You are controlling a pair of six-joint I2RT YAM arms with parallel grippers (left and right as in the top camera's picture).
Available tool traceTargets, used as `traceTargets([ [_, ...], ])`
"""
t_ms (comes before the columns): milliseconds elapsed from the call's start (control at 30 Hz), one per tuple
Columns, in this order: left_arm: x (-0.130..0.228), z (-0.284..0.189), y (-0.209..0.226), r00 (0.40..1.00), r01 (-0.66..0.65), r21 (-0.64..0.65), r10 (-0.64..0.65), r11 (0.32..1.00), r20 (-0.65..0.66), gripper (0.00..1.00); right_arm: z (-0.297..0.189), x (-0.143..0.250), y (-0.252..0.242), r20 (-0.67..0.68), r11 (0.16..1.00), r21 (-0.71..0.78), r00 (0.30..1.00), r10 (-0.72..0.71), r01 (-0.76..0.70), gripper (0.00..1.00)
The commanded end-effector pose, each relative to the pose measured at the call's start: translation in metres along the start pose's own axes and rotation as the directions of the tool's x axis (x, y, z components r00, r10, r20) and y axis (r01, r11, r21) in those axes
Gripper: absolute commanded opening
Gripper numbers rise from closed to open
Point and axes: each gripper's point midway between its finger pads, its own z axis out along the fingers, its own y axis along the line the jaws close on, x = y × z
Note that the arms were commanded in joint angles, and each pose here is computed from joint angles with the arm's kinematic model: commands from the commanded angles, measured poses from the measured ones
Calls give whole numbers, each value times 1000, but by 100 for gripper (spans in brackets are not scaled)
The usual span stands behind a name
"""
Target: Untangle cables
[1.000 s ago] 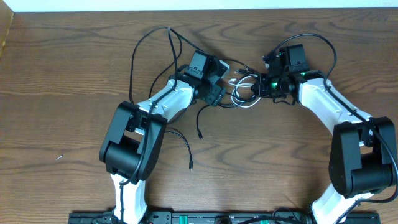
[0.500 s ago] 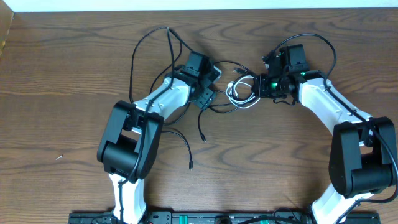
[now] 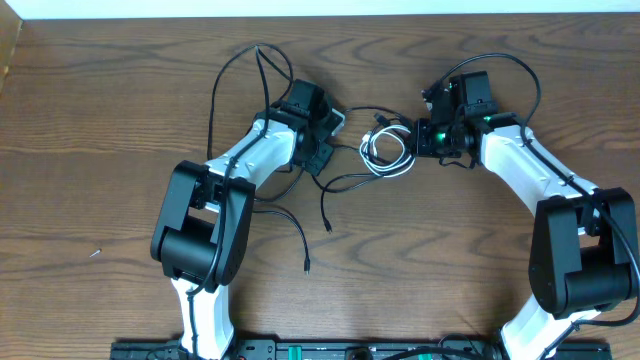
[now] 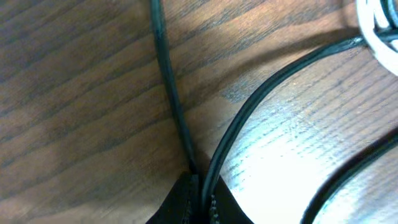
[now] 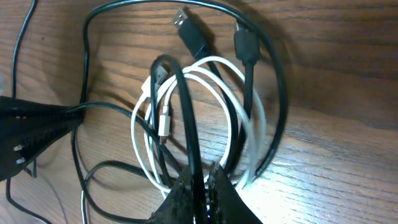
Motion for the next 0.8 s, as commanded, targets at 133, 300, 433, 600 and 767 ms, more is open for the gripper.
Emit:
traceTargets([
  [133,-84,-122,2,944,82,-30,-68,996,324,7,0,3,-14,-4,997,83,1000,11,-10,6],
  [300,-114,-225,-6,834,86,-51,-44,995,549,7,0,5,-23,-5,991,133,1000,28,-27,6],
  [433,-119,-295,-14,732,76,-73,-6,994,682,7,2,6,-27,-8,989,142,999,33,-31,6],
  [600,-118,-364,-23,598,68,-100,40,993,800,7,7,6,-18,-19,997,82,1000,0,1,9],
  [767,-119,-398,-28,513,66,-117,67,991,856,7,-14,-16,46,69,961,-213,984,-165,176,38],
])
